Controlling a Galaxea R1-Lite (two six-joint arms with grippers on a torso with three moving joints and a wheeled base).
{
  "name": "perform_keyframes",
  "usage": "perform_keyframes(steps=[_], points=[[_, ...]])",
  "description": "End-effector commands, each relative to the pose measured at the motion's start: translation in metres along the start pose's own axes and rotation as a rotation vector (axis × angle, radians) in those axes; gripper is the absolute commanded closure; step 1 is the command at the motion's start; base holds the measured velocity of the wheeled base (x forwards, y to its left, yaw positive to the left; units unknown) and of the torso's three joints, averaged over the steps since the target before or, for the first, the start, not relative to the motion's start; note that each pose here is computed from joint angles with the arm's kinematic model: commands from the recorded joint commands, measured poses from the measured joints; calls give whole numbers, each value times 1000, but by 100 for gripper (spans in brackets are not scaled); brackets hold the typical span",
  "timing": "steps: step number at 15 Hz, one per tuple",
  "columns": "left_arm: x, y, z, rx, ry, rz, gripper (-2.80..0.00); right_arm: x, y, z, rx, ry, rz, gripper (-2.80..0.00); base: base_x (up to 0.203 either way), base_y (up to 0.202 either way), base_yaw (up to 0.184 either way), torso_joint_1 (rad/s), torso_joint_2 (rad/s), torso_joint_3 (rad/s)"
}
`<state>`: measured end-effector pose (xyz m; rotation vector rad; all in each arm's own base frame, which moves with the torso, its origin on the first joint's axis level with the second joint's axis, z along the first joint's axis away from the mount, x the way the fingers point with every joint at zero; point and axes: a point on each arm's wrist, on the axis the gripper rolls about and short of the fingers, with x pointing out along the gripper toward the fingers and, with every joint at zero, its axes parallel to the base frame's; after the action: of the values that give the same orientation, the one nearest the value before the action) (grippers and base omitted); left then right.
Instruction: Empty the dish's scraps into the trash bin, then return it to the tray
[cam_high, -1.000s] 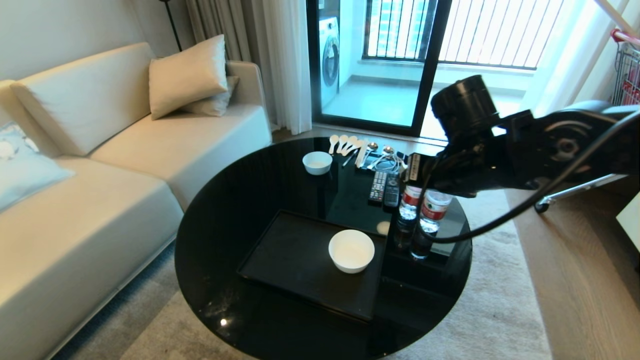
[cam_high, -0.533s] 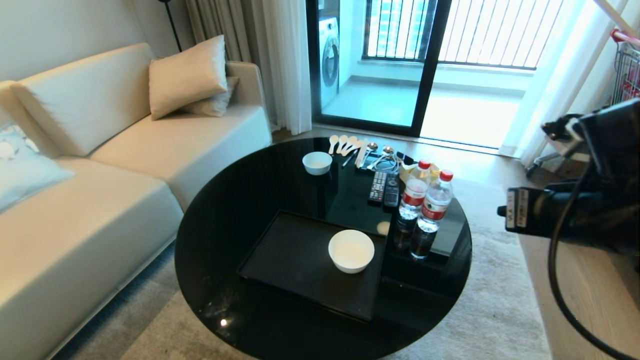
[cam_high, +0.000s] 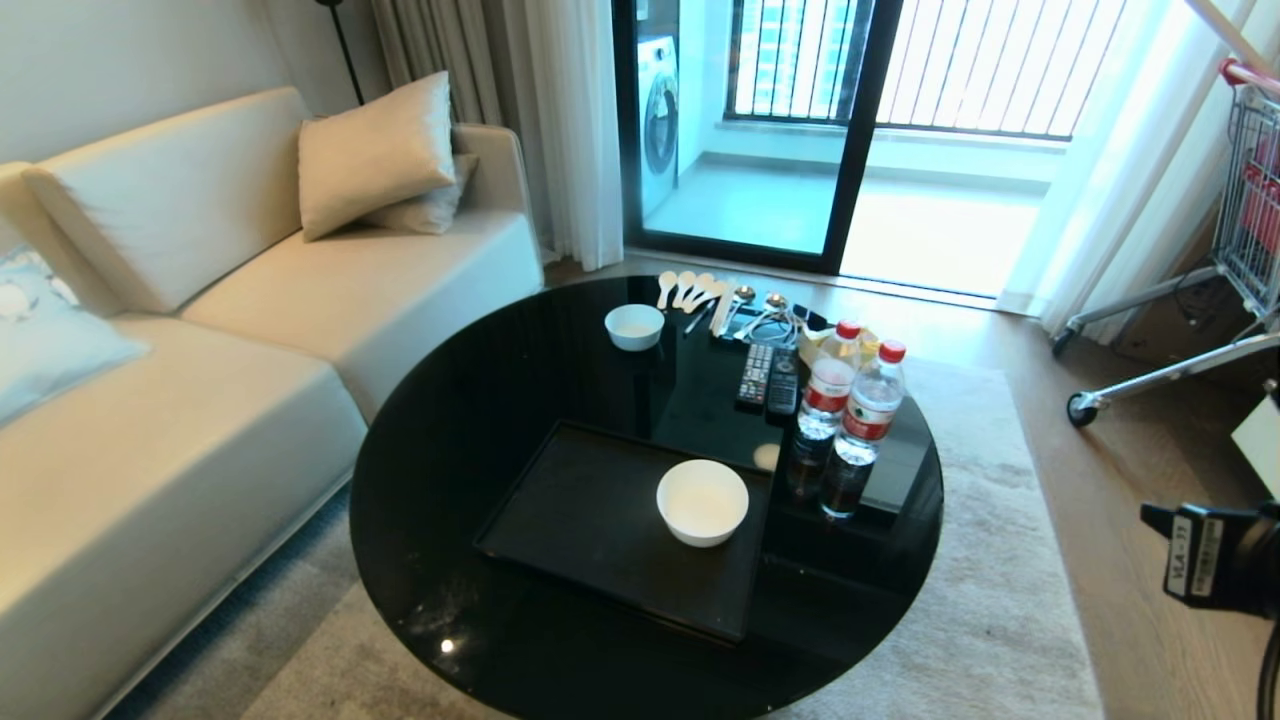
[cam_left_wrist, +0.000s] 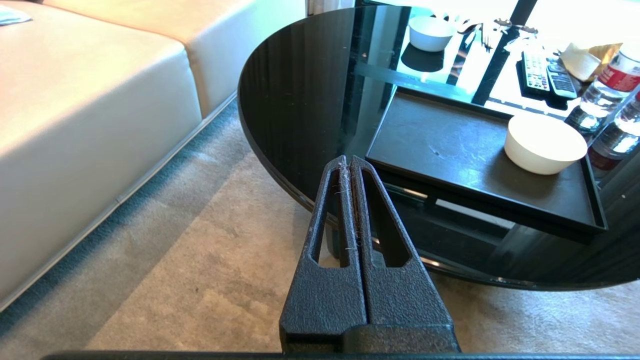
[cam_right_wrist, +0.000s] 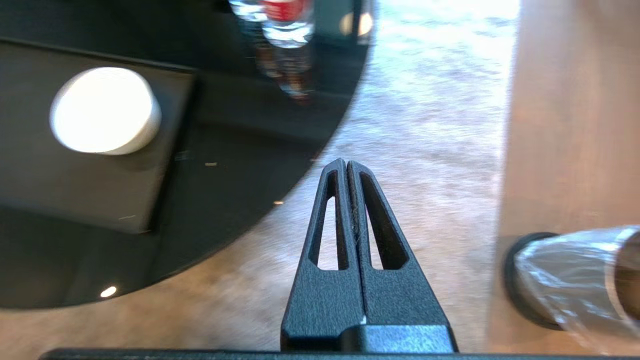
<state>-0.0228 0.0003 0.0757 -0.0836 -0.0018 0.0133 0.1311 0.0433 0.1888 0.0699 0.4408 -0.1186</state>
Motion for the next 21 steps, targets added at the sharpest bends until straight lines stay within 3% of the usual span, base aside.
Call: perform_keyframes(steps=[1, 4, 6, 13, 16, 17, 21], points=[[0, 0, 0, -1, 0, 0, 0, 7, -16, -32, -37, -36, -62, 0, 0, 0, 0, 0, 0, 0], [0, 0, 0, -1, -1, 0, 0, -3, -35, -74, -115, -121, -38, 0, 0, 0, 0, 0, 0, 0], [0, 0, 0, -1, 0, 0, 0, -21, -46, -84, -123, -203, -22, 0, 0, 0, 0, 0, 0, 0], [0, 0, 0, -1, 0, 0, 0, -63, -67, -127, -166, -270, -113, 0, 0, 0, 0, 0, 0, 0], [0, 0, 0, -1, 0, 0, 0, -71, -66, -135, -165, -322, -39, 0, 0, 0, 0, 0, 0, 0], [0, 0, 0, -1, 0, 0, 0, -72, -65, -139, -180, -310, 23, 0, 0, 0, 0, 0, 0, 0], [0, 0, 0, -1, -1, 0, 0, -73, -64, -153, -235, -260, 108, 0, 0, 0, 0, 0, 0, 0]])
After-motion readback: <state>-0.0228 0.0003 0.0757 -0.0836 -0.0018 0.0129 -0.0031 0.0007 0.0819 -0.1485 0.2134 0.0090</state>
